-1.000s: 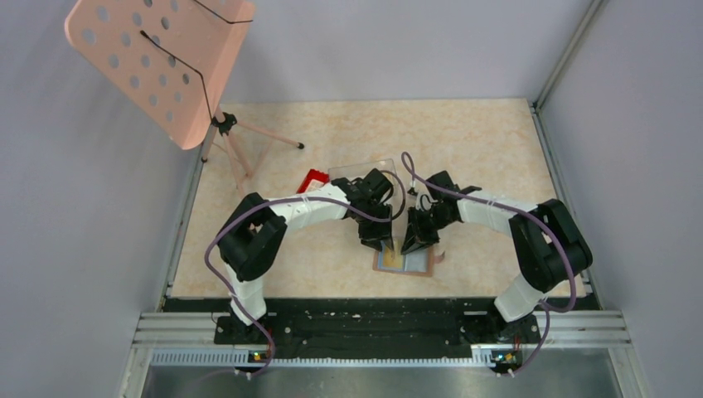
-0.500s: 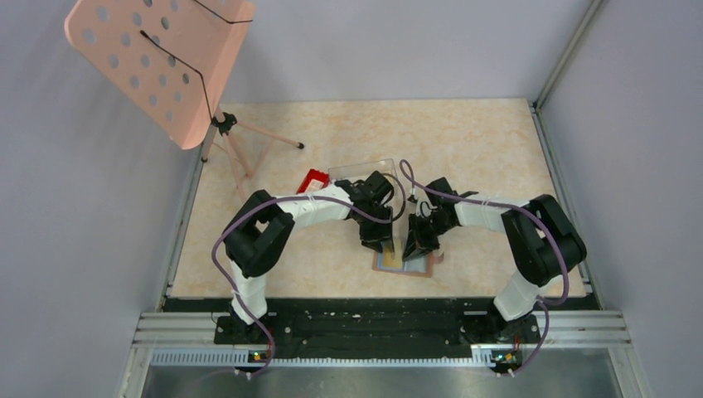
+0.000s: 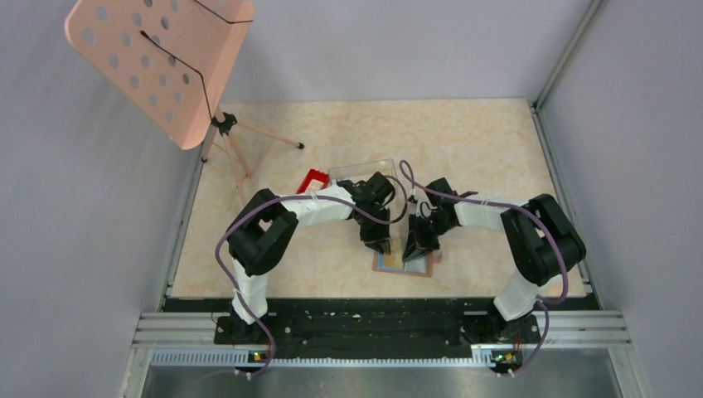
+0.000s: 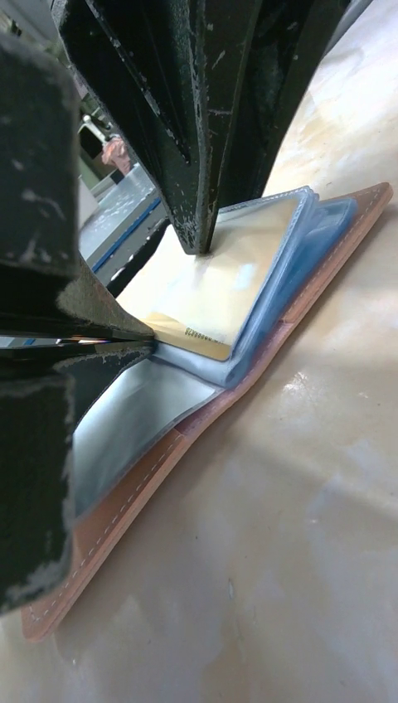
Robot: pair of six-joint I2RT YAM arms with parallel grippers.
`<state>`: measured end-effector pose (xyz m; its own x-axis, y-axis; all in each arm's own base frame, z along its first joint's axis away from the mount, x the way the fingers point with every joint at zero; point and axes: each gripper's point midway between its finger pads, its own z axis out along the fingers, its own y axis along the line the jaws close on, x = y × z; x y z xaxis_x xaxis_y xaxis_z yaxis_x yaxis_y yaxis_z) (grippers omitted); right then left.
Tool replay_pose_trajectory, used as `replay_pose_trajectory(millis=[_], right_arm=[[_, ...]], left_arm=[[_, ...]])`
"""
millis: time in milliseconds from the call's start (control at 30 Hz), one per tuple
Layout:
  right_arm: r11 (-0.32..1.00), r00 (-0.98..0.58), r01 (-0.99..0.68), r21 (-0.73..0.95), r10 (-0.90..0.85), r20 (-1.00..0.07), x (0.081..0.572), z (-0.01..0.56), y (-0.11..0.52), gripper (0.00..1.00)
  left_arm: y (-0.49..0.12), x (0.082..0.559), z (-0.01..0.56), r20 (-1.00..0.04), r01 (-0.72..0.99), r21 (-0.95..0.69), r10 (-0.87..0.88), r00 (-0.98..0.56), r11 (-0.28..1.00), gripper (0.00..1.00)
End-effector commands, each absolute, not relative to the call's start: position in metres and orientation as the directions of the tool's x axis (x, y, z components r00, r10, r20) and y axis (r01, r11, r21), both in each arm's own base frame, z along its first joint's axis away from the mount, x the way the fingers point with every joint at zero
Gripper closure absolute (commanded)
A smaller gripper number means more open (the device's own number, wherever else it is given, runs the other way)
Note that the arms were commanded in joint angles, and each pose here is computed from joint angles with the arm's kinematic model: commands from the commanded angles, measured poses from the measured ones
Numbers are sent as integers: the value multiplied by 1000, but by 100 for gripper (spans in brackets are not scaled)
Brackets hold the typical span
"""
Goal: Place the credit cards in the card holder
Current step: Insert the credit card into the card holder.
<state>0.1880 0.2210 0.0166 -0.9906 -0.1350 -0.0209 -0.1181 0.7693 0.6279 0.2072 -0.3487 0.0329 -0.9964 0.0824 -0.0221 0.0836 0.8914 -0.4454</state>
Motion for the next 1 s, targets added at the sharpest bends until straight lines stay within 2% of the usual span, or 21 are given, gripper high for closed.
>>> replay_pose_trajectory(millis=[0,67,400,600,733,767,833,967], right_arm=[[768,-986,-153,622,-159,-47,190,13,224,100],[759,-985,-161,630,-162,-57,193,17,227,100],[704,-973,-228,672,-154,-169,217,57,244,100],[696,-969,-242,676,-141,-202,223,70,246,100],[693,-969,-241,679,-129,-212,227,74,245,100],[693,-969,-238,681,-124,-212,228,75,244,100],[692,-970,-231,684,-115,-212,229,76,243,100],[688,-971,-223,690,-97,-217,230,80,237,100]], left_arm=[[-366,212,48,-68,135,-483,117,-991,865,87],[-360,212,50,-75,134,-461,112,-991,877,100],[-320,210,51,-89,112,-325,88,-992,939,100],[-303,209,58,-98,115,-259,93,-991,959,99],[-312,208,60,-87,120,-292,99,-991,949,70],[-315,209,61,-86,121,-298,100,-991,947,65],[-318,209,61,-82,131,-304,111,-990,944,60],[-321,211,65,-82,165,-278,147,-986,946,58]])
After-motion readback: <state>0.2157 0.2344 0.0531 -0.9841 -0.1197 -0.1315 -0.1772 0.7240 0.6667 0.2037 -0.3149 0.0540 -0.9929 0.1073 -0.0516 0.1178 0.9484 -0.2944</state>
